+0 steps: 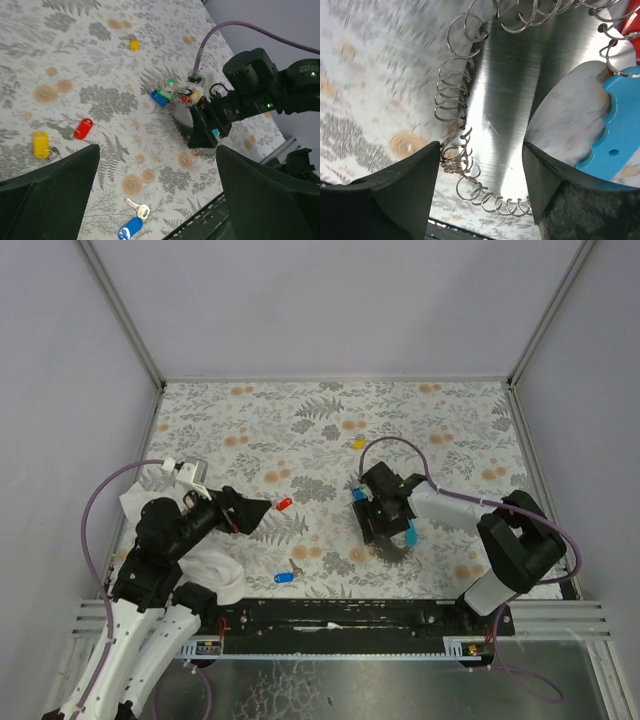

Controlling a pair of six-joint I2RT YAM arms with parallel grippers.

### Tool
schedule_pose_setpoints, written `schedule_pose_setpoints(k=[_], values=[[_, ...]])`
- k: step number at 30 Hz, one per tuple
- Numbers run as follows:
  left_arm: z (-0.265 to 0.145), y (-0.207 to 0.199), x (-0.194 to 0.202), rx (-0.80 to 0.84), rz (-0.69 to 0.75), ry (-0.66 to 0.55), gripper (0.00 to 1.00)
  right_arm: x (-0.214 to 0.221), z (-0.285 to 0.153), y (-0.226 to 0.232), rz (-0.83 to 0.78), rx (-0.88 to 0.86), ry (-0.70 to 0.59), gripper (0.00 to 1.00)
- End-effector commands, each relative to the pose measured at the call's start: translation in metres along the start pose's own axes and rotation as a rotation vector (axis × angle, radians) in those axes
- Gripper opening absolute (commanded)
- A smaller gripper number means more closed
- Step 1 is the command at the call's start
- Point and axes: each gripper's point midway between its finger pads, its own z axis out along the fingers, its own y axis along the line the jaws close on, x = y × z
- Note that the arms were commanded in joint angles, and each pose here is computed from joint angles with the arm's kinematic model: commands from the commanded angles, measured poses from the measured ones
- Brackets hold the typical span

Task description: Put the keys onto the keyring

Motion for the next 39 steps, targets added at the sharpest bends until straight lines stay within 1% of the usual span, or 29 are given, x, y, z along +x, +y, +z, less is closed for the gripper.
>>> schedule_pose_setpoints(k=[1,3,4,6,10,13,15,18,21,23,26,32,34,36,39], values=[[0.01,-0.024,0.009,0.136,-0.109,0.054,1.0,0.026,-0.015,0.013,0.0,0.036,-0.01,0.76],[0.014,-0.026,0.018,0.16,-0.159,0.089,1.0,0.02,-0.027,0.022,-0.002,0.002,-0.067,0.81],[0.016,-0.027,0.023,0.167,-0.184,0.104,1.0,0.018,-0.033,0.022,0.001,-0.007,-0.095,0.87],[0.022,-0.025,0.032,0.171,-0.227,0.132,1.0,0.01,-0.046,0.021,0.005,-0.007,-0.156,0.91],[0.033,-0.017,0.049,0.155,-0.306,0.167,1.0,0.0,-0.057,0.017,0.005,0.025,-0.221,0.92],[0.041,-0.009,0.057,0.135,-0.355,0.169,1.0,-0.008,-0.057,0.027,-0.029,0.04,-0.259,0.91],[0.045,-0.002,0.059,0.102,-0.376,0.154,1.0,-0.015,-0.054,0.032,-0.045,0.047,-0.276,0.87],[0.051,0.012,0.064,0.041,-0.402,0.133,1.0,-0.025,-0.045,0.037,-0.075,0.091,-0.278,0.77],[0.056,0.019,0.068,0.007,-0.419,0.138,1.0,-0.037,-0.037,0.044,-0.126,0.149,-0.28,0.71],[0.058,0.024,0.072,-0.014,-0.441,0.141,1.0,-0.044,-0.032,0.045,-0.147,0.198,-0.287,0.63],[0.06,0.028,0.074,-0.029,-0.463,0.127,1.0,-0.05,-0.028,0.049,-0.16,0.226,-0.282,0.53],[0.063,0.034,0.076,-0.055,-0.475,0.114,1.0,-0.043,-0.017,0.061,-0.168,0.288,-0.263,0.44],[0.064,0.035,0.077,-0.057,-0.479,0.119,1.0,-0.04,-0.014,0.063,-0.157,0.318,-0.263,0.39],[0.064,0.035,0.079,-0.055,-0.482,0.125,1.0,-0.038,-0.01,0.059,-0.148,0.37,-0.255,0.35],[0.065,0.034,0.079,-0.051,-0.482,0.132,1.0,-0.036,-0.006,0.053,-0.142,0.442,-0.25,0.32]])
